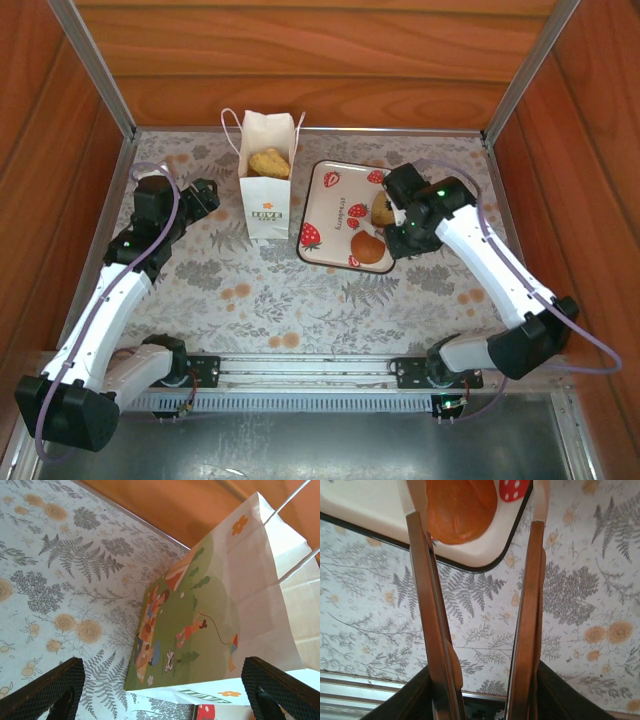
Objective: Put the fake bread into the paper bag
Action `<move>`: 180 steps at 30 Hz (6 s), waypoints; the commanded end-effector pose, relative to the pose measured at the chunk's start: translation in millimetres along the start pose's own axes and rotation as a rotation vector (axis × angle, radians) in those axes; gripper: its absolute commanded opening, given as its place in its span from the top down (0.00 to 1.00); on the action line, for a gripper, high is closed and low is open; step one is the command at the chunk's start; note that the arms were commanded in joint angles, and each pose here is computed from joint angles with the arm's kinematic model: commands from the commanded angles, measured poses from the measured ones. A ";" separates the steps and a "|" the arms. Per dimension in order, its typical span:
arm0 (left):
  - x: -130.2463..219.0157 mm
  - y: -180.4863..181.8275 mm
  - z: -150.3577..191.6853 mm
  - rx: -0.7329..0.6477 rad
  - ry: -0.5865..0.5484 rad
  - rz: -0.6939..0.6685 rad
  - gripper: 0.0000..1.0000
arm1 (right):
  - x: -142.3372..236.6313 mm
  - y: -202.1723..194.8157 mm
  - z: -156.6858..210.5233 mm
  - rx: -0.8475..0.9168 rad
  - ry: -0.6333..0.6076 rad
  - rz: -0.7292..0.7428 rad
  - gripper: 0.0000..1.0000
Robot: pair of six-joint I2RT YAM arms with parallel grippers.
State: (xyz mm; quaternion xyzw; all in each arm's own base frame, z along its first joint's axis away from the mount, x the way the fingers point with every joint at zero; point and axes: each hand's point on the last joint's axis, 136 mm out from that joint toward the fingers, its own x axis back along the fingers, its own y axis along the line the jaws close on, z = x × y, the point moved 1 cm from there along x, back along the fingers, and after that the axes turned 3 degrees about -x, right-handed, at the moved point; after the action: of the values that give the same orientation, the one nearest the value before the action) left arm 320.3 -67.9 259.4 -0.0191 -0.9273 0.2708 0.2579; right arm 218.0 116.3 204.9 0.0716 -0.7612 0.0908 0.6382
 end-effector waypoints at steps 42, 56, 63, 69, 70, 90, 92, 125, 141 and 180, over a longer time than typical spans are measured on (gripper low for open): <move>2.9 8.0 -9.4 0.037 -0.013 0.012 0.09 | -61.2 18.1 13.6 -0.038 0.232 -0.033 0.51; 8.2 -8.1 -17.0 -0.001 0.004 0.073 0.09 | -23.4 15.2 4.5 -0.023 0.139 -0.055 0.64; 7.4 -31.8 -25.1 -0.018 0.045 0.159 0.09 | 10.8 21.4 -2.4 -0.003 0.042 -0.131 0.65; -2.8 -64.5 -32.0 0.002 0.119 0.295 0.10 | 54.5 29.7 -18.5 0.023 -0.097 -0.214 0.65; -4.2 -70.2 -34.4 0.003 0.126 0.318 0.10 | 62.4 30.3 -21.2 0.031 -0.118 -0.223 0.65; -65.4 -90.9 -34.4 0.050 0.247 0.390 0.27 | 211.1 85.5 -101.6 0.230 -0.613 -0.356 0.65; -69.1 -89.0 -31.8 0.055 0.255 0.383 0.27 | 221.0 98.2 -108.9 0.248 -0.656 -0.397 0.65; -85.7 -69.4 -20.3 0.050 0.272 0.289 0.70 | 93.5 154.6 -194.0 0.331 -0.496 -0.134 0.61; -68.2 -82.4 -29.5 0.048 0.259 0.341 0.62 | 131.3 160.0 -188.7 0.325 -0.571 -0.241 0.51; 18.5 -10.9 -34.7 0.008 -0.112 0.114 0.07 | -3.2 -76.8 -67.2 -0.345 -0.294 -0.258 0.57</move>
State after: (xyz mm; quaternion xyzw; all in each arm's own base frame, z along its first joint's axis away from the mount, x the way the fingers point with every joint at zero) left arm 319.7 -58.8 292.3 -0.0546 -0.9355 0.2844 0.2023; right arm 281.4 44.1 213.8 0.0230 -0.8257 -0.0702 0.5593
